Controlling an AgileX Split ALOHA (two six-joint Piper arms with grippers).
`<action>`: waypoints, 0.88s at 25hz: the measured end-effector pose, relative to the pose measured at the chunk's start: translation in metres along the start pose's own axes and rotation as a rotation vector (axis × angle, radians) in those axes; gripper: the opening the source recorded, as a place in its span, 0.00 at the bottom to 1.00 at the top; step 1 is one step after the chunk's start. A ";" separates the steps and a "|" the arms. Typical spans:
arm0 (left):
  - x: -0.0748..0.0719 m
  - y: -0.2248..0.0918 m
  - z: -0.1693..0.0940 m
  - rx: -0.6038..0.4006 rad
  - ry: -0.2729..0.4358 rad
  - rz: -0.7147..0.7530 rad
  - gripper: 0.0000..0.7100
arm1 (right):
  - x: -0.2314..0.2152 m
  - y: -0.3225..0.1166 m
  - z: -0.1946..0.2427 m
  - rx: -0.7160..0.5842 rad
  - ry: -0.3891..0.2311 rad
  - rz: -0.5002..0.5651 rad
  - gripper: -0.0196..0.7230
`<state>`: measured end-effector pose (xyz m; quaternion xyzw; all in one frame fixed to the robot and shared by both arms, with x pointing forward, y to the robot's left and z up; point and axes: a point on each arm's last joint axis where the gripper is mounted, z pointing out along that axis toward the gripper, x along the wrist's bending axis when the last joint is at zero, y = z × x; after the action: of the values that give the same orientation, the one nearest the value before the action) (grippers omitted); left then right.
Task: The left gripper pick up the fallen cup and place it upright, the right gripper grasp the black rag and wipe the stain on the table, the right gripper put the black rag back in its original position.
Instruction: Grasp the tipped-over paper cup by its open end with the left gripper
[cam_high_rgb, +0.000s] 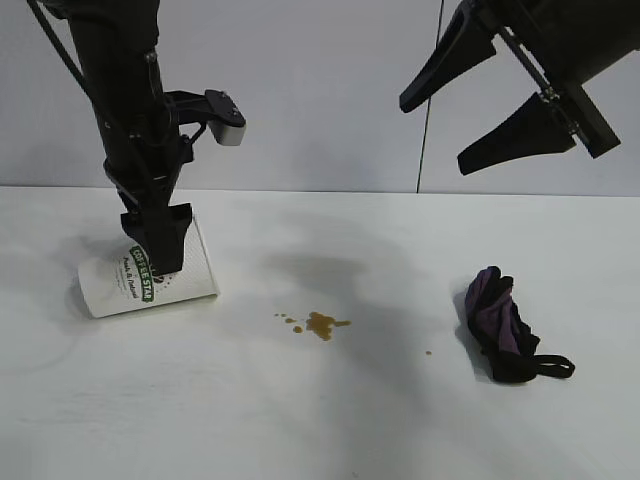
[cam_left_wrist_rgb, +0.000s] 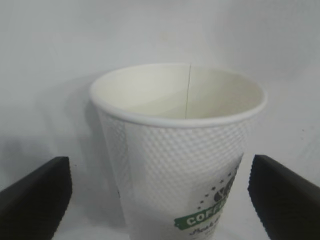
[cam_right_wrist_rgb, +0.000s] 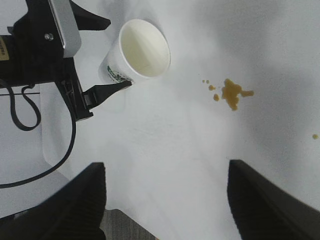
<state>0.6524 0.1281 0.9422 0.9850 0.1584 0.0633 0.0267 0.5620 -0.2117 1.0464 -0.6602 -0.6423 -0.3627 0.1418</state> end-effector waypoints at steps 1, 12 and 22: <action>-0.001 0.001 0.003 0.008 -0.006 0.000 0.97 | 0.000 0.000 0.000 0.000 0.000 0.000 0.66; -0.021 0.022 0.025 0.058 -0.011 0.090 0.97 | 0.000 0.000 0.000 -0.005 -0.002 0.000 0.66; -0.021 0.022 0.030 0.082 0.003 0.065 0.95 | 0.000 0.000 0.000 -0.005 -0.002 0.000 0.66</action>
<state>0.6432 0.0994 0.9119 0.9898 0.1288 0.0591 -0.0158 0.5624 -0.2119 1.0464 -0.6608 -0.6415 -0.3638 0.1396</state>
